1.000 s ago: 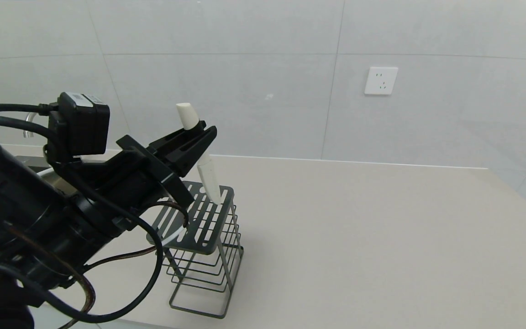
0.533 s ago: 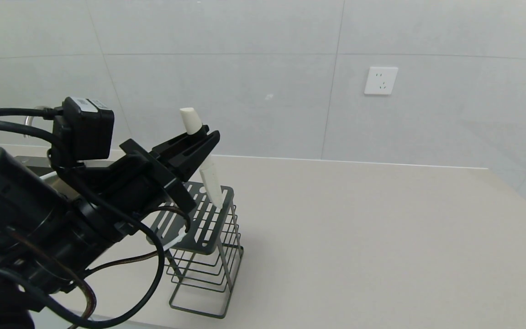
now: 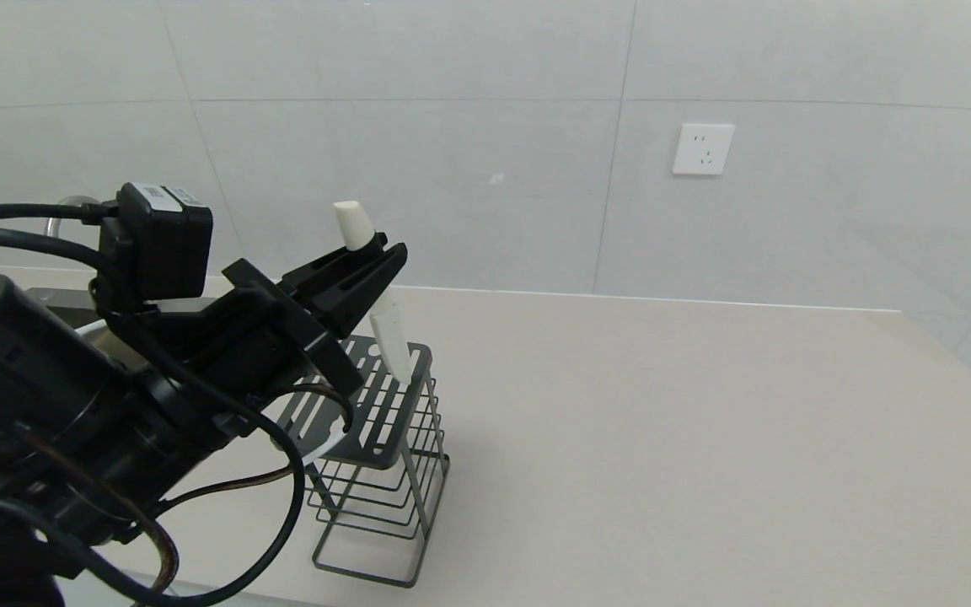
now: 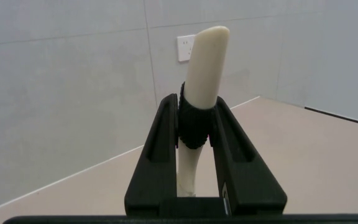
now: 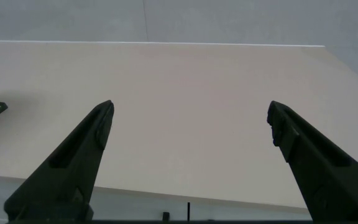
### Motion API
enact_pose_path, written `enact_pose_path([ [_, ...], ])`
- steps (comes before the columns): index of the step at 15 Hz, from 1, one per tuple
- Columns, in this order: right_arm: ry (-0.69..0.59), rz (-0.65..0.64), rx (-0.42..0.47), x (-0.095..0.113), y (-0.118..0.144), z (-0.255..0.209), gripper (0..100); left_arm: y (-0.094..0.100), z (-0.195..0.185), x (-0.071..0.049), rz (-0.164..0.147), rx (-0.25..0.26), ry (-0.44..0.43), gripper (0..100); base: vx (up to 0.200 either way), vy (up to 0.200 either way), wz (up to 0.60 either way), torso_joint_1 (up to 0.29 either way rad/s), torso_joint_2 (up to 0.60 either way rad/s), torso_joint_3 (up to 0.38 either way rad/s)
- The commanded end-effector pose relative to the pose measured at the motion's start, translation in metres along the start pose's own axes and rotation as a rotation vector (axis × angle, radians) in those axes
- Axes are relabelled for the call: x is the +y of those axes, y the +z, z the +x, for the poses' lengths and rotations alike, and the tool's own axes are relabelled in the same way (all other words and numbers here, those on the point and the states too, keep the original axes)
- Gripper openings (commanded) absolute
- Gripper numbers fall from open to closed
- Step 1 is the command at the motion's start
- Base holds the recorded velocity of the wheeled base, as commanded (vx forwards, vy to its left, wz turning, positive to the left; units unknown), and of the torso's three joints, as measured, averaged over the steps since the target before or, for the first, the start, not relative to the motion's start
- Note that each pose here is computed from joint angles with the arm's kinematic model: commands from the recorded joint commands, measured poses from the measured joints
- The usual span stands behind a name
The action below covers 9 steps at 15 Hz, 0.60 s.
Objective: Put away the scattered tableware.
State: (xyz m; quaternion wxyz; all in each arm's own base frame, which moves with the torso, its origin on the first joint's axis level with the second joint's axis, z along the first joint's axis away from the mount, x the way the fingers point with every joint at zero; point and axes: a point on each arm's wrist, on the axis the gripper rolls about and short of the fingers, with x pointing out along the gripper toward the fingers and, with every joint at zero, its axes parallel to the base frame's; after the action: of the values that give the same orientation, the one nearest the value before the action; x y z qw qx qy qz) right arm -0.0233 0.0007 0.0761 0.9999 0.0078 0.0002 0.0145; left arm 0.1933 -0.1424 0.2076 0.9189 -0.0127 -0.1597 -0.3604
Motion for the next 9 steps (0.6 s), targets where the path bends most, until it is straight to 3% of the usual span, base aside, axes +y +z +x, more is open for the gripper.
enact_pose_path([
  [1, 0.0, 0.0, 0.001, 0.0, 0.0, 0.0001, 100, 0.0035, 0.0012, 0.0002, 0.002, -0.016, 0.001, 0, 0.0, 0.0, 0.0, 0.0, 0.0, 0.0],
  [6, 0.0, 0.0, 0.001, 0.0, 0.0, 0.0001, 100, 0.0082, 0.0029, 0.0033, 0.008, -0.037, 0.012, 0, 0.0, 0.0, 0.0, 0.0, 0.0, 0.0],
  [9, 0.0, 0.0, 0.001, 0.0, 0.0, 0.0001, 100, 0.0033, 0.002, 0.003, 0.005, -0.015, 0.011, 0, 0.0, 0.0, 0.0, 0.0, 0.0, 0.0],
])
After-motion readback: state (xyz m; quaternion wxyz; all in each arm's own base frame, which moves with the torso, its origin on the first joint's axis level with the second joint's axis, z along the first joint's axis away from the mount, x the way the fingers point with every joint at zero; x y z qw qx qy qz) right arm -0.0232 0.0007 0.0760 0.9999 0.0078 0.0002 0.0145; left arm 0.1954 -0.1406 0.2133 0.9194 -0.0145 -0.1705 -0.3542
